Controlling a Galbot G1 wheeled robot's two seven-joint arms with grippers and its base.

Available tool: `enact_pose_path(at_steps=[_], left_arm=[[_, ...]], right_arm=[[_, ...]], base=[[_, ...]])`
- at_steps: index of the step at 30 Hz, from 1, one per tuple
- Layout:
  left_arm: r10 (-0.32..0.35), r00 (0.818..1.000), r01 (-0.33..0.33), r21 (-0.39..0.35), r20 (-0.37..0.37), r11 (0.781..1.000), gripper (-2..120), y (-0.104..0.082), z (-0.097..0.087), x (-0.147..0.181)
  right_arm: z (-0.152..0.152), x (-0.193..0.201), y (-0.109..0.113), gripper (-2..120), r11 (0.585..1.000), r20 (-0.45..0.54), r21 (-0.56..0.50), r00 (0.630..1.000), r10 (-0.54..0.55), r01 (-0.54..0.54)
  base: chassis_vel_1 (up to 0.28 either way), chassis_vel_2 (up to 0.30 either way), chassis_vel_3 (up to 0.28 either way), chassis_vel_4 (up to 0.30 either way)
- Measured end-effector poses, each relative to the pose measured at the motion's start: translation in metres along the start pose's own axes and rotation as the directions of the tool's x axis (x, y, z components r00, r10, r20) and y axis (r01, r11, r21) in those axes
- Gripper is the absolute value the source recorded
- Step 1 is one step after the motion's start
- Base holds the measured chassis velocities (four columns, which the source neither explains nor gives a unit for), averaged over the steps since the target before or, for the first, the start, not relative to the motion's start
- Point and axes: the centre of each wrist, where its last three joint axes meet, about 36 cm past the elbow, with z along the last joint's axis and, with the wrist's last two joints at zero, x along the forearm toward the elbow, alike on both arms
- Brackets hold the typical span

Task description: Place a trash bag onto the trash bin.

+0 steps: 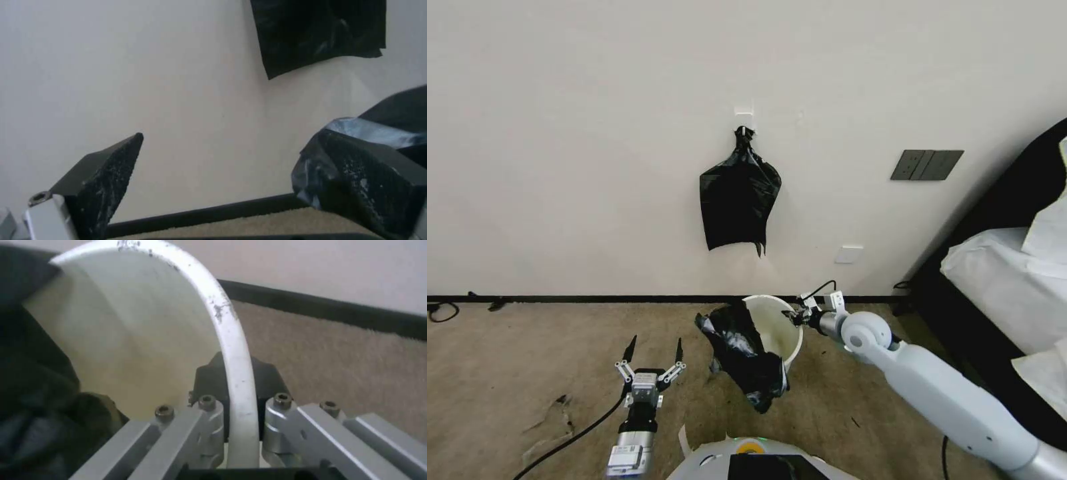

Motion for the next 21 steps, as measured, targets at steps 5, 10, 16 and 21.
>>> enact_pose_path(at_steps=[5,10,16,21], left_arm=[[0.007,1.0,-0.007,0.001,0.001,1.0,100,0.001,-0.003,0.0],[0.003,1.0,-0.003,-0.007,0.001,1.0,100,0.006,-0.004,0.0],[-0.004,1.0,0.004,-0.01,0.0,1.0,100,0.01,-0.004,-0.001],[-0.005,1.0,0.005,-0.009,0.003,1.0,100,0.012,-0.004,-0.002]], right_arm=[[0.006,-0.002,0.015,5,0.982,-0.002,-0.156,0.994,0.105,-0.104],[0.009,-0.003,0.027,5,0.945,-0.024,-0.279,0.985,0.173,-0.172],[0.021,-0.002,0.048,5,0.891,-0.029,-0.39,0.97,0.243,-0.235],[0.048,-0.003,0.084,5,0.823,0.02,-0.507,0.951,0.308,-0.256]], base=[[0.0,0.0,0.0,0.0],[0.0,0.0,0.0,0.0],[0.0,0.0,0.0,0.0],[0.0,0.0,0.0,0.0]])
